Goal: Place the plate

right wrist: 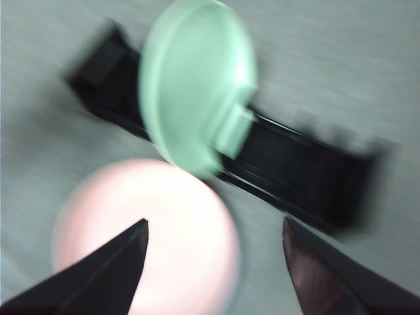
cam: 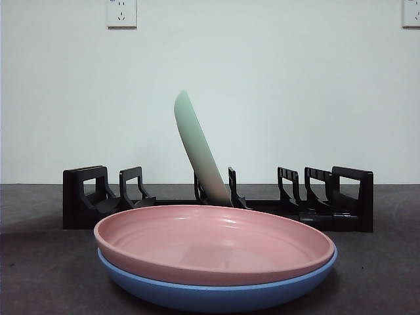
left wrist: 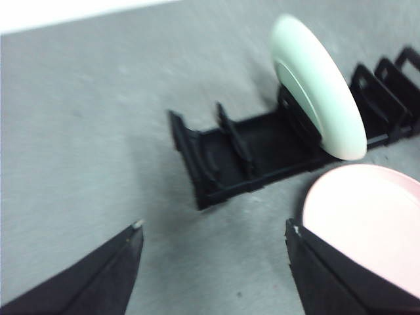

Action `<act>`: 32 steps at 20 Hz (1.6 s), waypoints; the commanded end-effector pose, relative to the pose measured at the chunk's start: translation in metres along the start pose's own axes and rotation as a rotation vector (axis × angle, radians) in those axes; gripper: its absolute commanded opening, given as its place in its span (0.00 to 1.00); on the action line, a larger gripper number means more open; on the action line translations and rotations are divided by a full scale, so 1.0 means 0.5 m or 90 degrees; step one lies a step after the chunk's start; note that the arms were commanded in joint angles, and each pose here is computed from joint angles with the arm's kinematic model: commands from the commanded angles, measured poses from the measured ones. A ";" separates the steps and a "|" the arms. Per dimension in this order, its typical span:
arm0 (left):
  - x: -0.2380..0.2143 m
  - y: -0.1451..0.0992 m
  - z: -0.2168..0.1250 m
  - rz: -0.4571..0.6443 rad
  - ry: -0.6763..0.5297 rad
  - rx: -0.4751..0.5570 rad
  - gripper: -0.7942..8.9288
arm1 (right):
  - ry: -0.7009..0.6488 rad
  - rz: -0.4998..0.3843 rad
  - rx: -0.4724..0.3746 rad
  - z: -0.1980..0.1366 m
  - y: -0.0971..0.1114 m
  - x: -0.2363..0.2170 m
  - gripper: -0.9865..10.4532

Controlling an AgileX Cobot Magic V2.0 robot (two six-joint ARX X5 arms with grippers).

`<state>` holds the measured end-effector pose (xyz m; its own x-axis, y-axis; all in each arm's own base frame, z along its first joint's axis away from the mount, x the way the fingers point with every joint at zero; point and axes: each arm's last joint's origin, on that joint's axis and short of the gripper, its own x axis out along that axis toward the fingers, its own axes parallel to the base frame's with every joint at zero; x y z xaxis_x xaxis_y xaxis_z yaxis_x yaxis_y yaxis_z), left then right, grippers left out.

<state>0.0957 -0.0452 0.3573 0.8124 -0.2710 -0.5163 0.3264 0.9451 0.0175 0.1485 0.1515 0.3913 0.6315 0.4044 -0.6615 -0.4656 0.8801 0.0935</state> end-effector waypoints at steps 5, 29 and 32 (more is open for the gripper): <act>-0.044 0.009 -0.032 0.007 0.003 -0.011 0.44 | 0.046 0.225 0.118 0.084 -0.029 0.206 0.37; -0.046 0.010 -0.033 0.007 -0.001 -0.024 0.44 | 0.084 0.344 0.122 0.159 -0.017 0.355 0.10; -0.046 0.009 -0.029 0.006 -0.011 -0.025 0.44 | 0.081 0.347 0.077 0.188 -0.010 0.290 0.10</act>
<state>0.0711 -0.0317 0.3536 0.8141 -0.2632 -0.5176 0.3016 0.9534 -0.0103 0.3019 0.2263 0.3568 0.2301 0.7664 -0.5997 -0.5722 0.6050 0.5537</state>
